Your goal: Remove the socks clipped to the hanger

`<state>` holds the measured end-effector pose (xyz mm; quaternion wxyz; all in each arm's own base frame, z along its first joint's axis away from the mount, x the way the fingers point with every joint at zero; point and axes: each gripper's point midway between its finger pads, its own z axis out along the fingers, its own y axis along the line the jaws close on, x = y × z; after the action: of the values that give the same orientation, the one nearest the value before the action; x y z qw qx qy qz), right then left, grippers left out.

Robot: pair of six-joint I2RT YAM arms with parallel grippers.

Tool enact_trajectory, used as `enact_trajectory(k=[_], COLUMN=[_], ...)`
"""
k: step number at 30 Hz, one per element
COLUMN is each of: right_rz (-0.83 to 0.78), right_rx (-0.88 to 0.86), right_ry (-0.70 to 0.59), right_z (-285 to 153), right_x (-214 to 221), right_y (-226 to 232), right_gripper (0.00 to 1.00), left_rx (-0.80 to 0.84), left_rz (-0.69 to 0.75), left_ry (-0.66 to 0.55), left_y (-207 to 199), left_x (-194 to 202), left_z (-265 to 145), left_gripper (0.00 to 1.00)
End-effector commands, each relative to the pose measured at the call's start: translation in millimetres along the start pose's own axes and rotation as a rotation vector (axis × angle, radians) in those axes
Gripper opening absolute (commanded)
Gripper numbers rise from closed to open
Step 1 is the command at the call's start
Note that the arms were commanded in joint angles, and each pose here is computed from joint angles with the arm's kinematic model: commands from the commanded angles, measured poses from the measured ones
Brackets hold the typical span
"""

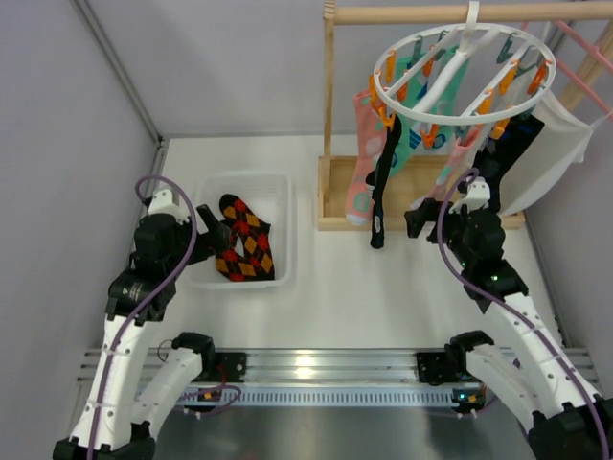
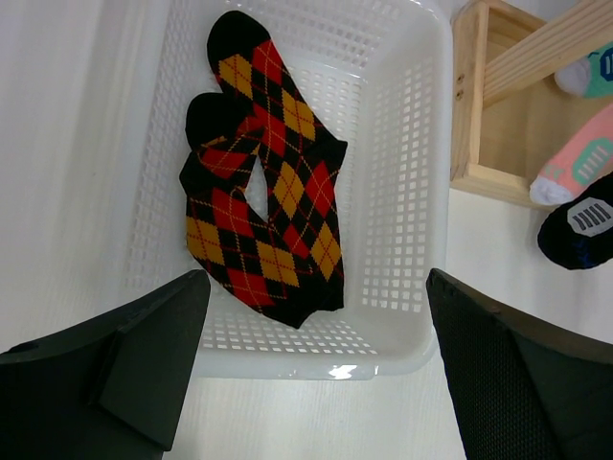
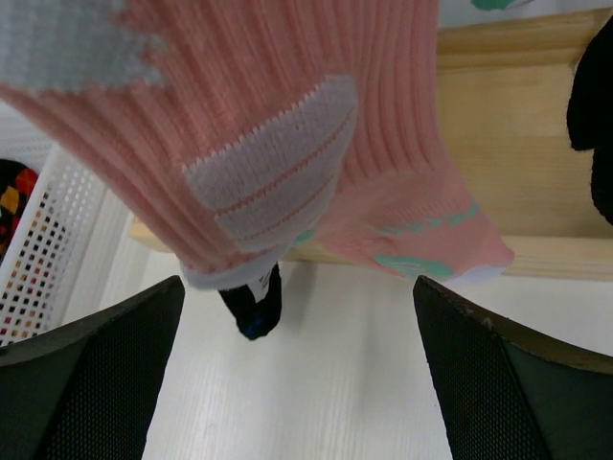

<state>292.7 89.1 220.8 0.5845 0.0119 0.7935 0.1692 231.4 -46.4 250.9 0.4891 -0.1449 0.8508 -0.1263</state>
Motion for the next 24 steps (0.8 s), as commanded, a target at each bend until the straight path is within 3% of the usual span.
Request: enact_trajectory(k=[1, 8, 11, 12, 14, 19, 20, 22, 24], right_rz=[-0.004, 0.014, 0.016, 0.009, 0.003, -0.007, -0.009, -0.01, -0.003], right_rx=[0.028, 0.019, 0.079, 0.104, 0.126, 0.161, 0.155, 0.149, 0.12], right_ry=[-0.253, -0.353, -0.381, -0.383, -0.389, -0.394, -0.399, -0.396, -0.395], right_z=[11, 24, 25, 25, 25, 24, 21, 18, 13], right_x=[-59, -61, -62, -61, -58, -55, -56, -53, -51], right_y=[9, 23, 16, 13, 8, -1, 1, 1, 7], right_gripper=[0.99, 0.93, 0.78, 0.67, 0.57, 0.14, 0.03, 0.0, 0.0], left_rx=[0.048, 0.108, 0.164, 0.196, 0.229, 0.212, 0.253, 0.206, 0.306], left_rz=[0.015, -0.004, -0.007, -0.009, -0.011, 0.008, 0.041, 0.078, 0.128], left_ry=[-0.029, -0.034, -0.025, -0.021, -0.018, -0.081, -0.069, -0.094, -0.118], left_y=[-9, -23, -35, -41, -50, -73, -97, -115, -164], left_x=[-7, -11, -13, -14, -19, -41, -39, -43, -46], left_z=[5, 10, 11, 10, 11, 14, 11, 16, -9], left_gripper=[0.98, 0.98, 0.98, 0.98, 0.99, 0.98, 0.99, 0.98, 0.99])
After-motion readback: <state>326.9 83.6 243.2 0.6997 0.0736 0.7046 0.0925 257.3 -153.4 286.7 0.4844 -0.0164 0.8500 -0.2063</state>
